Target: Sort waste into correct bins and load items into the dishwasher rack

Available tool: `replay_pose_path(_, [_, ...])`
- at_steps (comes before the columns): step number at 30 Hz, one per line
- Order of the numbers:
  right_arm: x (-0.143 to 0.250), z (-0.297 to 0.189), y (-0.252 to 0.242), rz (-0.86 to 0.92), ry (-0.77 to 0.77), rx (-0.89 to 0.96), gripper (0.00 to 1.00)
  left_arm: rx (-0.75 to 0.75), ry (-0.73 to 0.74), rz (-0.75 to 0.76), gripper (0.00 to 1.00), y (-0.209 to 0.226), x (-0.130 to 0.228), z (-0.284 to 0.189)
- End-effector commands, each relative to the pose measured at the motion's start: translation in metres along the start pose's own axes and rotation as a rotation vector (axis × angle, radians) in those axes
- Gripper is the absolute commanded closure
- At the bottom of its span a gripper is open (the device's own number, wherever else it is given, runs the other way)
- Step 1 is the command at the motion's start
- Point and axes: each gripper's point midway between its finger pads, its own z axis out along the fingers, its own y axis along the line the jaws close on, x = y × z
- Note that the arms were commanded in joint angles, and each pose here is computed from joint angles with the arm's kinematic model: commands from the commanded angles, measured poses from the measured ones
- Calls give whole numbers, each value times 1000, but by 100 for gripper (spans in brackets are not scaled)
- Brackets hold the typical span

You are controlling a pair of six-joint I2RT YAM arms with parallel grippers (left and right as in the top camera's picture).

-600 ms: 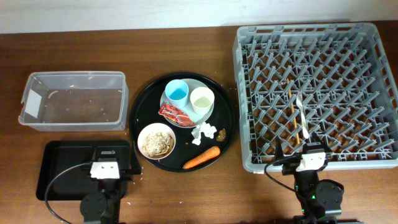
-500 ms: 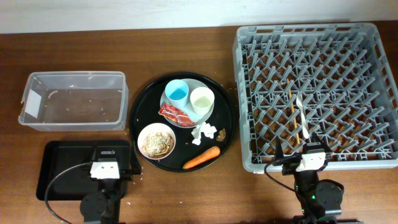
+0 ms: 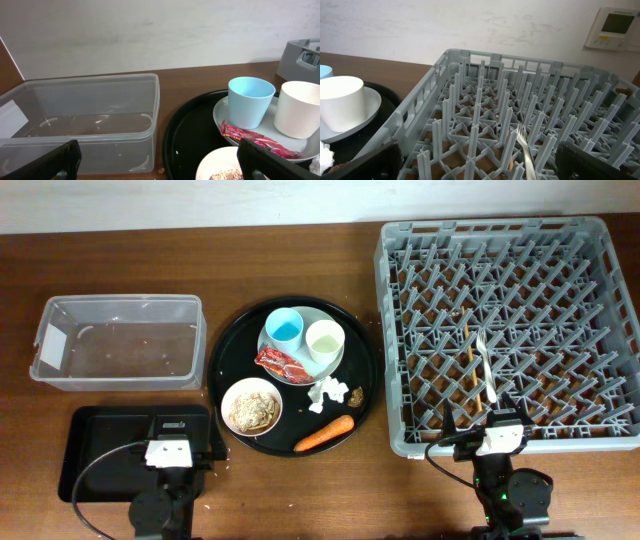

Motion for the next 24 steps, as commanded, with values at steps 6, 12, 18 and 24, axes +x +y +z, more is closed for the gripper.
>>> replay_pose_path(6, [2,0,0,2,-1,0,1,4,9,-6,1,-1,4,1])
replay_pose_path(12, [2,0,0,2,-1,0,1,4,9,-6,1,-1,4,1])
replay_pose_path(18, [2,0,0,2,-1,0,1,4,9,-6,1,-1,4,1])
replay_pose_path(24, [1,0,0,2,-2,0,1,37,-20,-6,1,-6,-9,-1])
